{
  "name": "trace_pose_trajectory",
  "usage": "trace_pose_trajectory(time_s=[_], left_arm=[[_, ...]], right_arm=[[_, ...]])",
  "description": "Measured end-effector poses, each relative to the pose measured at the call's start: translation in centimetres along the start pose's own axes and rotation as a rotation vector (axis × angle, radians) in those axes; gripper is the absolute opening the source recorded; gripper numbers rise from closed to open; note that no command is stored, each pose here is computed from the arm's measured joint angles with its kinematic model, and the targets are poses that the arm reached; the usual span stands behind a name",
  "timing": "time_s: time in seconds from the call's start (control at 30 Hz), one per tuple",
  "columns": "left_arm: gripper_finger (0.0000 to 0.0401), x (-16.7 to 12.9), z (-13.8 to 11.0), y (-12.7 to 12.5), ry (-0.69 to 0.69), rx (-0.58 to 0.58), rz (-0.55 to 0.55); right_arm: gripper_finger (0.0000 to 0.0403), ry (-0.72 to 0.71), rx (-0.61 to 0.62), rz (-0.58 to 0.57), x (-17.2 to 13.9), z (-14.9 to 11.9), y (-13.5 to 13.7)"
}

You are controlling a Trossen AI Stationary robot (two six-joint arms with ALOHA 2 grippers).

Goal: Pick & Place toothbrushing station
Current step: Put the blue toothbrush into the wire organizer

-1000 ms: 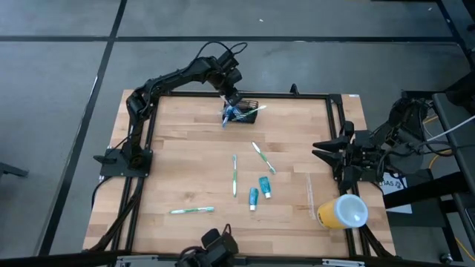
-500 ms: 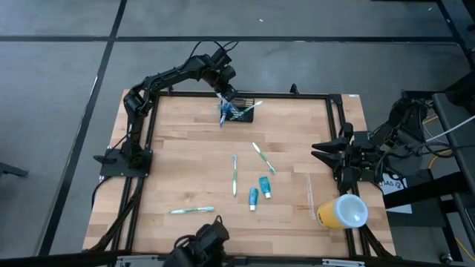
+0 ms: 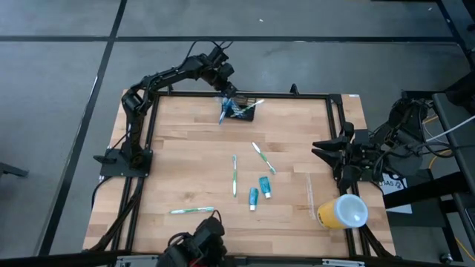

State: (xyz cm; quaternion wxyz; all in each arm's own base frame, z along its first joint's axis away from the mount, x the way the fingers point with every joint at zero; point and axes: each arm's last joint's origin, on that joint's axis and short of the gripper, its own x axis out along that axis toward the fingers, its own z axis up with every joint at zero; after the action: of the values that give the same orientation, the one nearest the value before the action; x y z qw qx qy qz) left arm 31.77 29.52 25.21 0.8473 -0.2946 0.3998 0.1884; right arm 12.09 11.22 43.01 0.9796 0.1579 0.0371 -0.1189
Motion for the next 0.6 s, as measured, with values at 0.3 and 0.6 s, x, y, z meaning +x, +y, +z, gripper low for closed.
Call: trace_pose_trajectory(time_s=[0.3,0.6], left_arm=[[0.0007,-0.01,-0.31,0.03,0.03,0.013,-0.003],[0.0007,-0.38,0.16,-0.31,-0.018,0.072,0.029]], right_arm=[[0.0104,-0.004,0.0,-0.007,0.01,0.0,0.0],[0.0104,-0.004,-0.002,-0.008,0.01,-0.01,-0.01]])
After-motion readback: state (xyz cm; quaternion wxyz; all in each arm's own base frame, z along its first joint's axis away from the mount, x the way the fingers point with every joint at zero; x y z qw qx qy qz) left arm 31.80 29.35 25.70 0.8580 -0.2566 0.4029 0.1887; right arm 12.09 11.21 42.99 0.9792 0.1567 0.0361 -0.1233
